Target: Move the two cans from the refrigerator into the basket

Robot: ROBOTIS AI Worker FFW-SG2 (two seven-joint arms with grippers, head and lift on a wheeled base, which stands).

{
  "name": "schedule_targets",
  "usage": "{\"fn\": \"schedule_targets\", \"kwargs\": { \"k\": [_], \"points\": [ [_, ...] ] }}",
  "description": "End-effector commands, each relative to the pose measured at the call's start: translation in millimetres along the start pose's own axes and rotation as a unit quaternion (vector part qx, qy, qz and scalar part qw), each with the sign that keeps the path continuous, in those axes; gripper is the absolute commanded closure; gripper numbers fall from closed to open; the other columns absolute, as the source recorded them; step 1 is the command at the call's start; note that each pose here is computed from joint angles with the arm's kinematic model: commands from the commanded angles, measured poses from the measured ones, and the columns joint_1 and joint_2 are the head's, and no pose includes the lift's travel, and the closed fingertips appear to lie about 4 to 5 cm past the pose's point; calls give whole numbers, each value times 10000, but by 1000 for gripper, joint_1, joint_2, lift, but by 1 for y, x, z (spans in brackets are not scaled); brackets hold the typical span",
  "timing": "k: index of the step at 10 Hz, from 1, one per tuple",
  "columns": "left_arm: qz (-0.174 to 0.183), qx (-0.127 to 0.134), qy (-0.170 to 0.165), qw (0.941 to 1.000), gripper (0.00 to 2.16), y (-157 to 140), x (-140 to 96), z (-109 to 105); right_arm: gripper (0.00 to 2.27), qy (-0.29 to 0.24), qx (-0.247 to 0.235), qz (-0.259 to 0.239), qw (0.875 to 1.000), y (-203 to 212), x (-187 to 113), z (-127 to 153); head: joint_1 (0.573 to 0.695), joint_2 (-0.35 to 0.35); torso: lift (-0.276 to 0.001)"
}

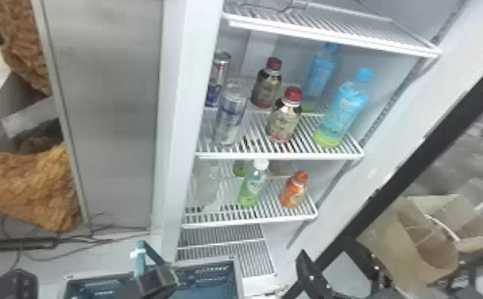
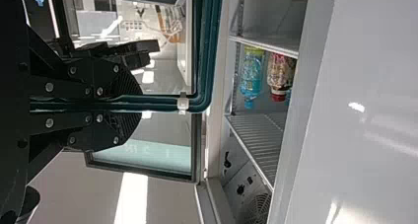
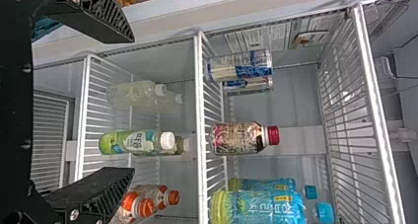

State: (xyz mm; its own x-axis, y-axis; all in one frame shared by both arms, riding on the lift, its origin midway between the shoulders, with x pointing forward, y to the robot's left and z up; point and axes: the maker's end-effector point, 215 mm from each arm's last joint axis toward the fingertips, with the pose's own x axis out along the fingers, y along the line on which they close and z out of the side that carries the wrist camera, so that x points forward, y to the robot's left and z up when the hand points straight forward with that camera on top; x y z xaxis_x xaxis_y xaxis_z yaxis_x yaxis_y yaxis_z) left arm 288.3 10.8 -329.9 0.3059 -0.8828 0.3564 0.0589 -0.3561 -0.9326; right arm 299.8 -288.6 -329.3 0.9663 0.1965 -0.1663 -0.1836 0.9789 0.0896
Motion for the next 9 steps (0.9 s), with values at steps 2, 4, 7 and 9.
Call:
{"fn": "schedule_targets", "kwargs": {
  "k": [2, 4, 7, 9],
  "points": [
    [2, -15, 0, 10000, 1191, 1, 0, -1, 116, -11, 30, -21, 10000, -1, 1, -1, 695, -350, -31],
    [-6, -15, 0, 10000, 1190, 1, 0, -1, 116, -27, 44, -25, 10000, -2, 2, -1, 695, -350, -31],
    [7, -21, -12, 10000, 1190, 1, -1, -1, 116, -97, 33, -20, 9999, -1, 6, 4, 695, -350, -31],
    [-4, -10, -8, 10000, 1191, 0, 0, -1, 111, -261, -155, 26, 9995, 3, 16, 22, 695, -350, -31]
  ]
}}
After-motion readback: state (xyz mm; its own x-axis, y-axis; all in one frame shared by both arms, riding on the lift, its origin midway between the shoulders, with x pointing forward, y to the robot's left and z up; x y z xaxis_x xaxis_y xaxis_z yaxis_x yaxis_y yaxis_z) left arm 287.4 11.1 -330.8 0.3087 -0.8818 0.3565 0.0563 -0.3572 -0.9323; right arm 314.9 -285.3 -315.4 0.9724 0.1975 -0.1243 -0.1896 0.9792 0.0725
